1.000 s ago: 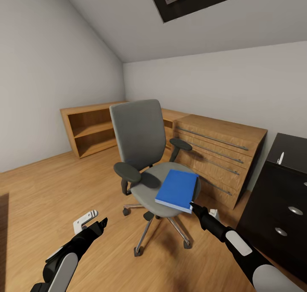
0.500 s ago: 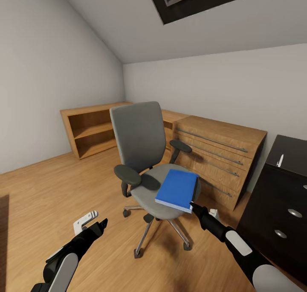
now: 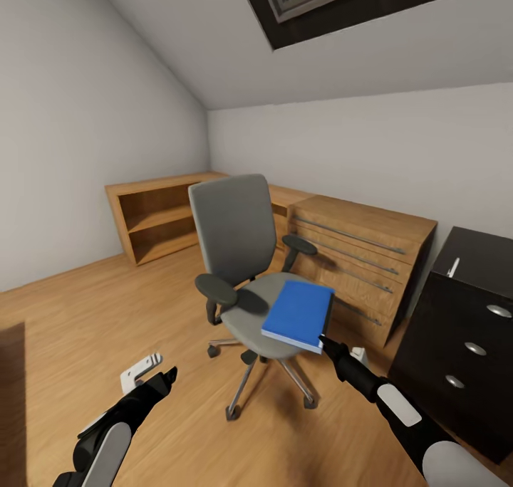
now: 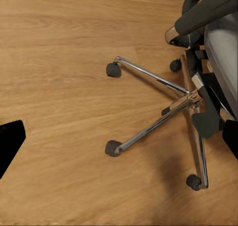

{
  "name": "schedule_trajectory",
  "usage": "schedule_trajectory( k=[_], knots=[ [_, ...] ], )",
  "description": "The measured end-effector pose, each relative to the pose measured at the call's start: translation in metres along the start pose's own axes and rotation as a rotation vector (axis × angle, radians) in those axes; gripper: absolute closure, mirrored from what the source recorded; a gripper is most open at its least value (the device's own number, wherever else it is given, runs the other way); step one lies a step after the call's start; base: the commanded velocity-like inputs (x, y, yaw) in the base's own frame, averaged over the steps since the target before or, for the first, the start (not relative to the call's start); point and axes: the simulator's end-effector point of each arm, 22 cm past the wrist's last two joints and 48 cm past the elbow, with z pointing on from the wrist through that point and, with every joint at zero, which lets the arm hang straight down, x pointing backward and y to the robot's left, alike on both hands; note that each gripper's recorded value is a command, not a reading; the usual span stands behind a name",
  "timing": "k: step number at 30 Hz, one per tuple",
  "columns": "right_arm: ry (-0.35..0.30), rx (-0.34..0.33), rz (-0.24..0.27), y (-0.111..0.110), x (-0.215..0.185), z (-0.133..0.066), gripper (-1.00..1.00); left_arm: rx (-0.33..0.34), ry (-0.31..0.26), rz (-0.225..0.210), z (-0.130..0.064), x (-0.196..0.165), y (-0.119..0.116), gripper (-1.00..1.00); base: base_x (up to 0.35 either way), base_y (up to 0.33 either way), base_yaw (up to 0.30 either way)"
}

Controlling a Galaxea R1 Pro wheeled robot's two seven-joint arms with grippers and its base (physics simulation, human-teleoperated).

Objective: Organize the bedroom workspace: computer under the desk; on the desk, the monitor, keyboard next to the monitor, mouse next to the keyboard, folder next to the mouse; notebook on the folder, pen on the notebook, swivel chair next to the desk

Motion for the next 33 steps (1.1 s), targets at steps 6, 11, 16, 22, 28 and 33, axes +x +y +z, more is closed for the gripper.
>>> schedule_trajectory(
  k=[6, 11, 16, 22, 28, 33],
  knots=[
    [-0.004, -0.006, 0.001, 0.014, -0.006, -0.001, 1.00, -0.002, 0.001, -0.001, -0.006, -0.010, -0.006, -1.00, -0.339, 0.000, 0.000],
    [-0.006, -0.009, 0.000, 0.025, -0.010, -0.002, 1.00, -0.002, 0.001, 0.000, -0.011, -0.018, -0.011, -1.00, -0.184, -0.010, 0.000],
    [-0.006, -0.010, 0.006, 0.035, -0.014, -0.004, 1.00, -0.001, 0.002, -0.001, -0.016, -0.026, -0.016, -1.00, -0.024, -0.002, 0.000],
    [-0.004, -0.013, 0.013, 0.048, -0.019, -0.006, 1.00, -0.001, 0.002, -0.002, -0.022, -0.035, -0.022, -1.00, -0.001, 0.000, 0.000],
    [0.040, -0.092, 0.020, 0.082, -0.016, -0.006, 1.00, -0.002, 0.001, -0.001, -0.027, -0.046, -0.027, -1.00, -0.037, 0.000, 0.000],
    [0.039, -0.093, 0.018, 0.091, -0.019, -0.008, 1.00, -0.004, 0.001, 0.000, -0.032, -0.053, -0.031, -1.00, -0.320, -0.001, 0.000]
  ],
)
